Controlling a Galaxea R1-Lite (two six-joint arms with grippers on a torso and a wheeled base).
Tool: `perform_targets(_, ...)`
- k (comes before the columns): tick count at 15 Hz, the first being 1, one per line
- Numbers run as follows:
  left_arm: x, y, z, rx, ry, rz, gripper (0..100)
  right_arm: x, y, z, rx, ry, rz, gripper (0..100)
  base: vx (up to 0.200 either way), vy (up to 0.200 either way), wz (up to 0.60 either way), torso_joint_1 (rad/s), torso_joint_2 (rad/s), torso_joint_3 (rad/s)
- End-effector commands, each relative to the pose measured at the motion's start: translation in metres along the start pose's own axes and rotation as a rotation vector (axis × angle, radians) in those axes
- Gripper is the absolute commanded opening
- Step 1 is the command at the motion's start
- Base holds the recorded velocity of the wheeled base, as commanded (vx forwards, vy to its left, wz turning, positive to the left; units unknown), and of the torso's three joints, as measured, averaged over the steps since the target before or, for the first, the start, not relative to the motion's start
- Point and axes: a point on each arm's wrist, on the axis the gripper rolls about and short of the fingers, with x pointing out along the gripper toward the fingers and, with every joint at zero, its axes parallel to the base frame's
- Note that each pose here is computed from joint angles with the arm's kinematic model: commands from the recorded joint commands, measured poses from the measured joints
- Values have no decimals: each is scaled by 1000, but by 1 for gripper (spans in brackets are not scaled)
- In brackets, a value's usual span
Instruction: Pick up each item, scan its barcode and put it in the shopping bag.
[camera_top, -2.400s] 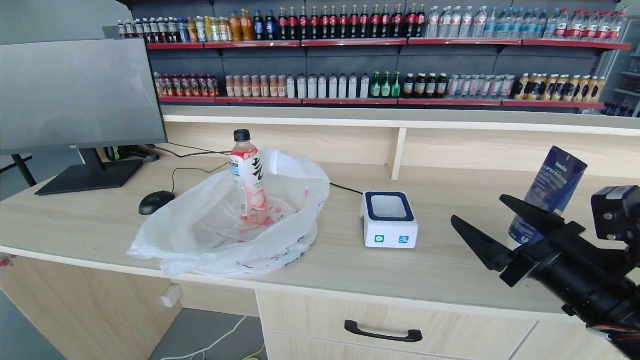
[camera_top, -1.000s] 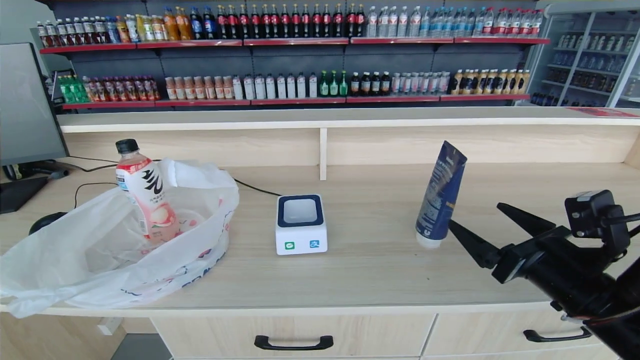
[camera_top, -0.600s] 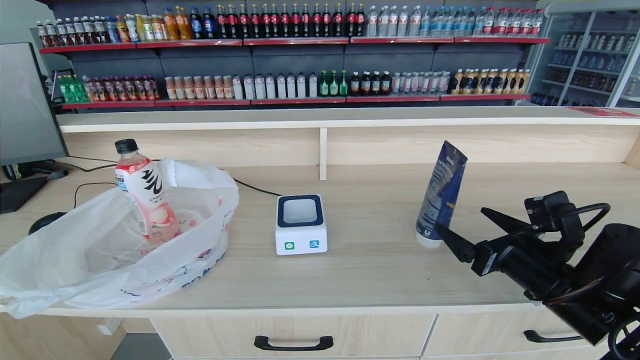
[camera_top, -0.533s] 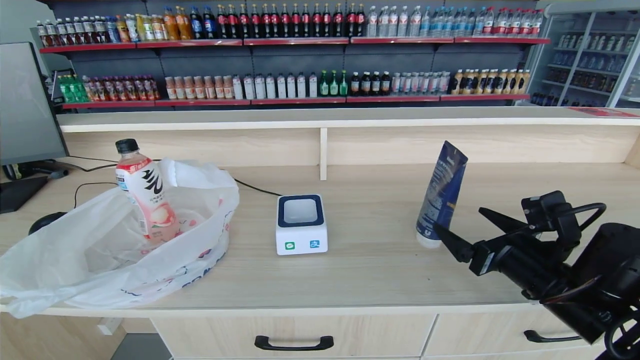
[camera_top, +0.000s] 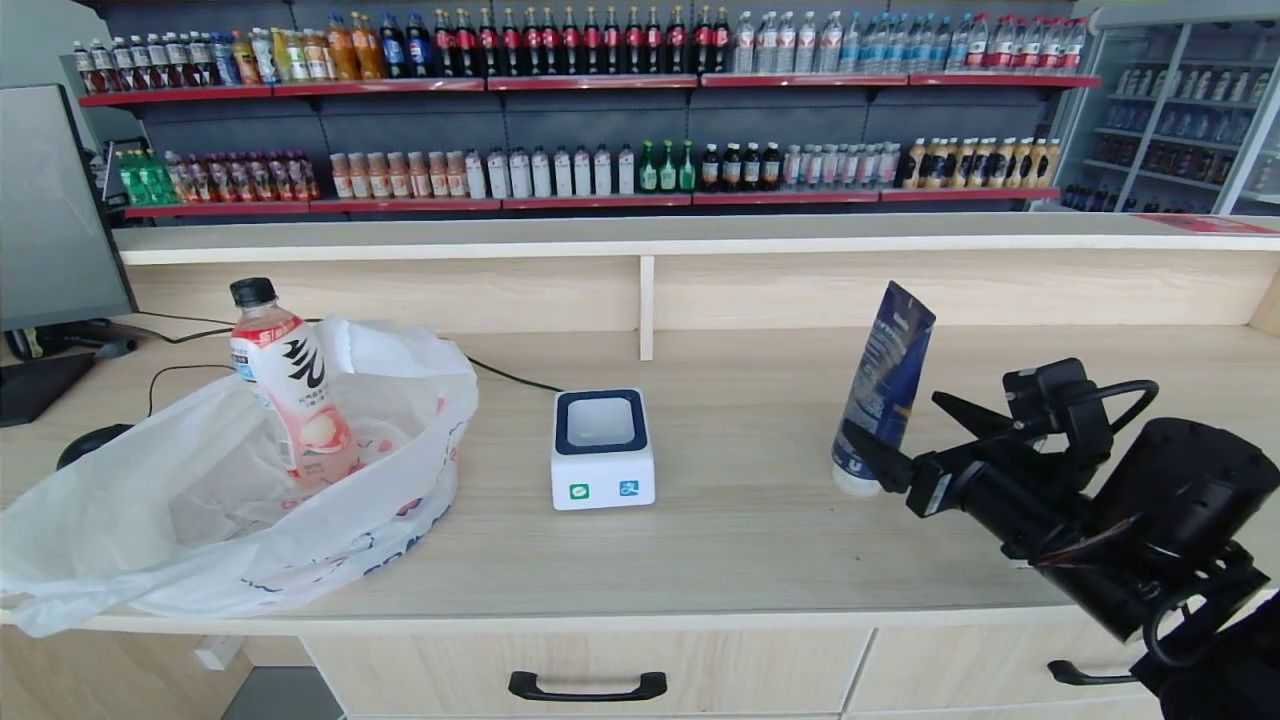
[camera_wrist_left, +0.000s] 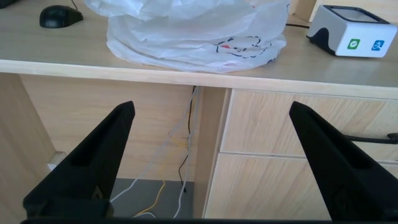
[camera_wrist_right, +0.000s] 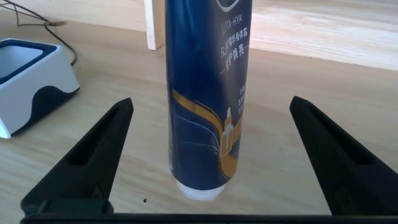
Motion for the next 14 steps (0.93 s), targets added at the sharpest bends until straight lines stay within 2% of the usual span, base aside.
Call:
perform_targets(1, 0, 0, 0, 0, 0, 0, 100, 16, -1, -3, -1, -13, -22, 100, 0, 0, 0, 0, 0, 0)
perform_targets(11, 0, 0, 0, 0, 0, 0, 100, 40, -1, -14, 8, -9, -94, 100, 0, 0, 0, 0, 0, 0)
perform_targets(14, 0, 0, 0, 0, 0, 0, 100, 44, 6, -13, 11, -18, -88, 100, 0, 0, 0, 0, 0, 0)
